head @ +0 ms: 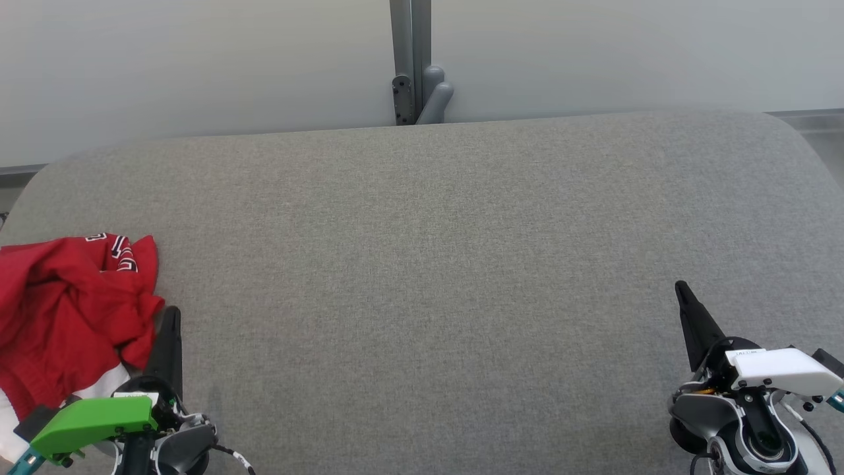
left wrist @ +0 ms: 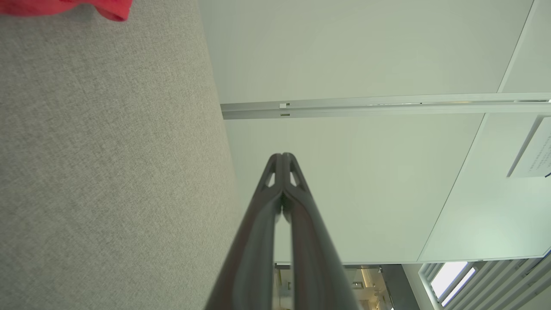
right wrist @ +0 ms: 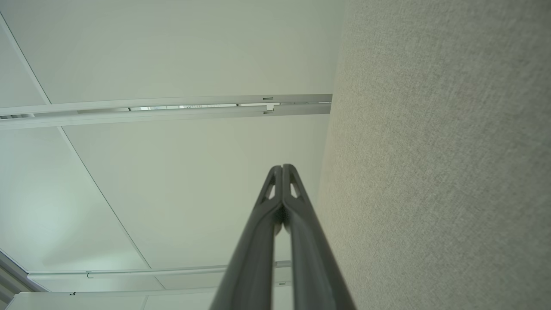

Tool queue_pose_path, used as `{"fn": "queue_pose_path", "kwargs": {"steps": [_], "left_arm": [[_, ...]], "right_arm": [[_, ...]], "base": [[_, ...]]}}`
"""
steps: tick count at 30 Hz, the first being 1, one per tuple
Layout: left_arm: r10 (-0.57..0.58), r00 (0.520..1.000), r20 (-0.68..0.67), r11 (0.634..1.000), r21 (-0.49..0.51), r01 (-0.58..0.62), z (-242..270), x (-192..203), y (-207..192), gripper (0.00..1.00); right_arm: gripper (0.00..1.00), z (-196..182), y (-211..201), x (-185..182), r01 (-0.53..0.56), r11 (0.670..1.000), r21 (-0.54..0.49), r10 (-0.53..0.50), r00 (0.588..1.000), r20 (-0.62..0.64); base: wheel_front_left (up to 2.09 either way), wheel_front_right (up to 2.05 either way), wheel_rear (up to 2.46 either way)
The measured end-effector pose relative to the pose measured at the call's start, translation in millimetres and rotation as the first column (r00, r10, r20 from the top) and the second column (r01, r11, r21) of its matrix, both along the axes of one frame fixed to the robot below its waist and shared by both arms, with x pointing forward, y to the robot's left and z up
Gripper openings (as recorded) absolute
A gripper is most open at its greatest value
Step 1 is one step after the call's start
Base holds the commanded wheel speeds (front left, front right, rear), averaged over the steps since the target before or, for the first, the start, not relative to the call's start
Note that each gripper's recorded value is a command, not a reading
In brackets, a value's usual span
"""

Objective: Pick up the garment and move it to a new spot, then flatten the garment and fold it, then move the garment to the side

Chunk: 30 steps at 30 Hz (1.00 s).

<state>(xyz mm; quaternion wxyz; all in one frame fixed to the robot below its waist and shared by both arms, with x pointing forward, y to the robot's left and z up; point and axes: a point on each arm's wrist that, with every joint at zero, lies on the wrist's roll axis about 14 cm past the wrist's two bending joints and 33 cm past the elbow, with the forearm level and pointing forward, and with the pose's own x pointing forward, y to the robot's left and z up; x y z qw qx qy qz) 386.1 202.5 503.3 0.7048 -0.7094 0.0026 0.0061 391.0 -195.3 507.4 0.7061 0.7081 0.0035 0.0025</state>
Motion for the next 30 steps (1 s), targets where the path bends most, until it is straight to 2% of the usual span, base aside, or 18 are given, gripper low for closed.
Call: {"fn": "queue_pose_path", "kwargs": {"steps": [30], "left_arm": [[0.000, 1.000, 0.000, 1.000, -0.001, 0.000, 0.1, 0.0, 0.0, 0.00]], "right_arm": [[0.00, 0.0, 0.0, 0.0, 0.000, 1.000, 0.000, 0.000, 1.000, 0.000]], "base": [[0.00, 0.00, 0.00]]}}
